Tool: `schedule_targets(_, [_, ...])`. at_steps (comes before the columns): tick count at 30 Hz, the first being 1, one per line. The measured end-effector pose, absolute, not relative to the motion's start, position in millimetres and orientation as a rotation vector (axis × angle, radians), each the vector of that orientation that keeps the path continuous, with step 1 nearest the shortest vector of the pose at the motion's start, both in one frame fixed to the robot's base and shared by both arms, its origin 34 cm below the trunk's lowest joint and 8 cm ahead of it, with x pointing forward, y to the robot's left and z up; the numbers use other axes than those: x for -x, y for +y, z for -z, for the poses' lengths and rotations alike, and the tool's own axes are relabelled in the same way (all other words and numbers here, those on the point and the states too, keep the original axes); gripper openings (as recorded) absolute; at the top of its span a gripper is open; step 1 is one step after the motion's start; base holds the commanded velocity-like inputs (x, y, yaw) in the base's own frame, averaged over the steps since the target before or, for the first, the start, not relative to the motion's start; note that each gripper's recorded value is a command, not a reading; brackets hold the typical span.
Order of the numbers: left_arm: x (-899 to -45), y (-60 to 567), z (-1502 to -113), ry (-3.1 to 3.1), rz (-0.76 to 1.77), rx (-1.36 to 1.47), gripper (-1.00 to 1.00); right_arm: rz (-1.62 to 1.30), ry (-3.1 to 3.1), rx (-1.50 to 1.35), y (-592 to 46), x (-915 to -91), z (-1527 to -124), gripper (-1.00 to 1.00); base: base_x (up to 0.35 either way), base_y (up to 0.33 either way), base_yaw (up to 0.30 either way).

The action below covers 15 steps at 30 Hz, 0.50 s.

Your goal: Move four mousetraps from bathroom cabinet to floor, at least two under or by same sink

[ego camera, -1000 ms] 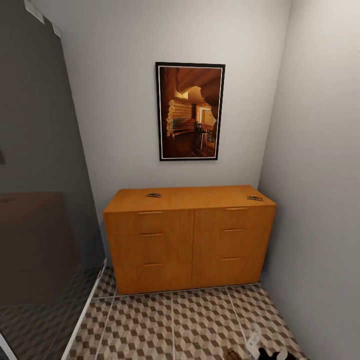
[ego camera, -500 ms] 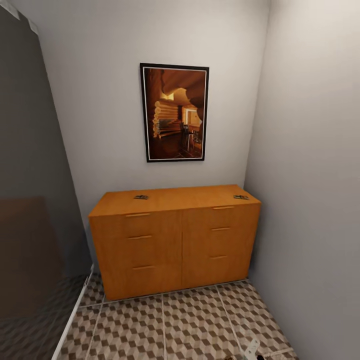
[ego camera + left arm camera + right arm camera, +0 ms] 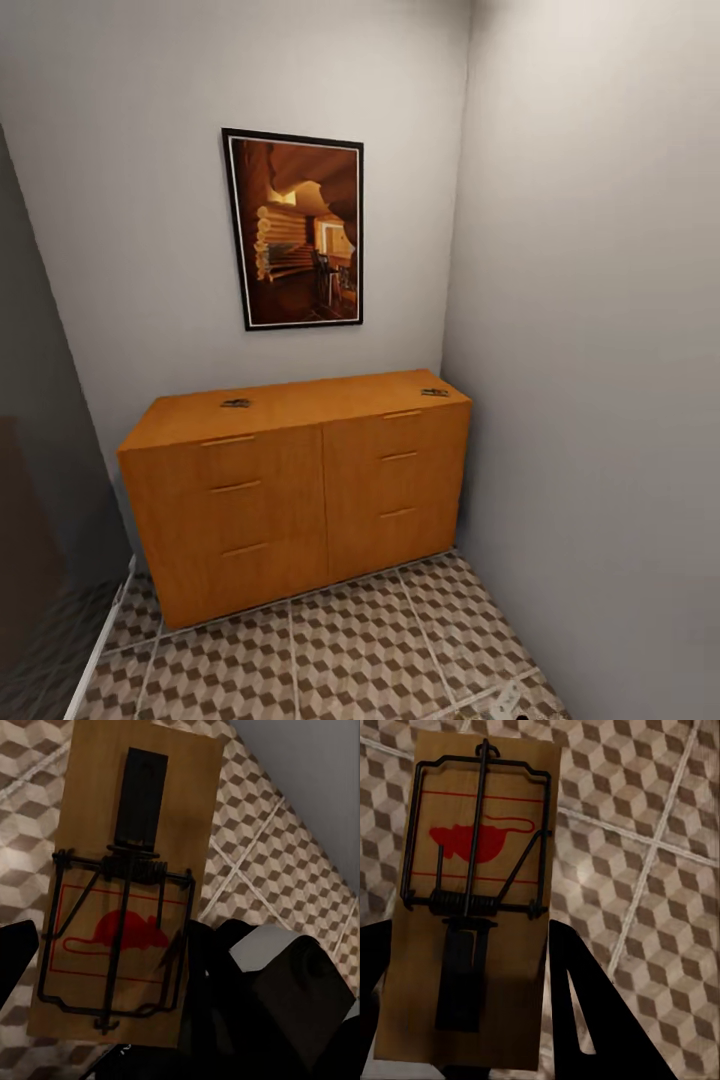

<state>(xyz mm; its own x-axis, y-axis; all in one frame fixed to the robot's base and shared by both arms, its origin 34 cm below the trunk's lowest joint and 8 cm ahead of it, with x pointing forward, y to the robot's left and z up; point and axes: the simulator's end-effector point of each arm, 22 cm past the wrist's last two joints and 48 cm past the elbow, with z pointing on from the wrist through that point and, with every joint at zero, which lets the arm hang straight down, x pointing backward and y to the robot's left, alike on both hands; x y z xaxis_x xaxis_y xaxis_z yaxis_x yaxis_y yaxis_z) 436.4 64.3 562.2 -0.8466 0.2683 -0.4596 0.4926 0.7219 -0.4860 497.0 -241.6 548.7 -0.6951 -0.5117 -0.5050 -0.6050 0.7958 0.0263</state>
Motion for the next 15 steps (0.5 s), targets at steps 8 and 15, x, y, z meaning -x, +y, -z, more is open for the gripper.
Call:
schedule_targets(8, [-421.2,88.3,-548.1,2.639,0.821,-0.564,-1.00,-0.256,2.525,0.831,-246.6,-486.6,-544.1,-1.00,0.000,0.000,-0.261])
schedule_targets(15, [-419.5,91.2,-546.8,2.647,0.815,-0.559,-1.00,-0.256,2.526,0.832,-246.5,-486.3,-544.1,-1.00,0.000,0.000,-0.048])
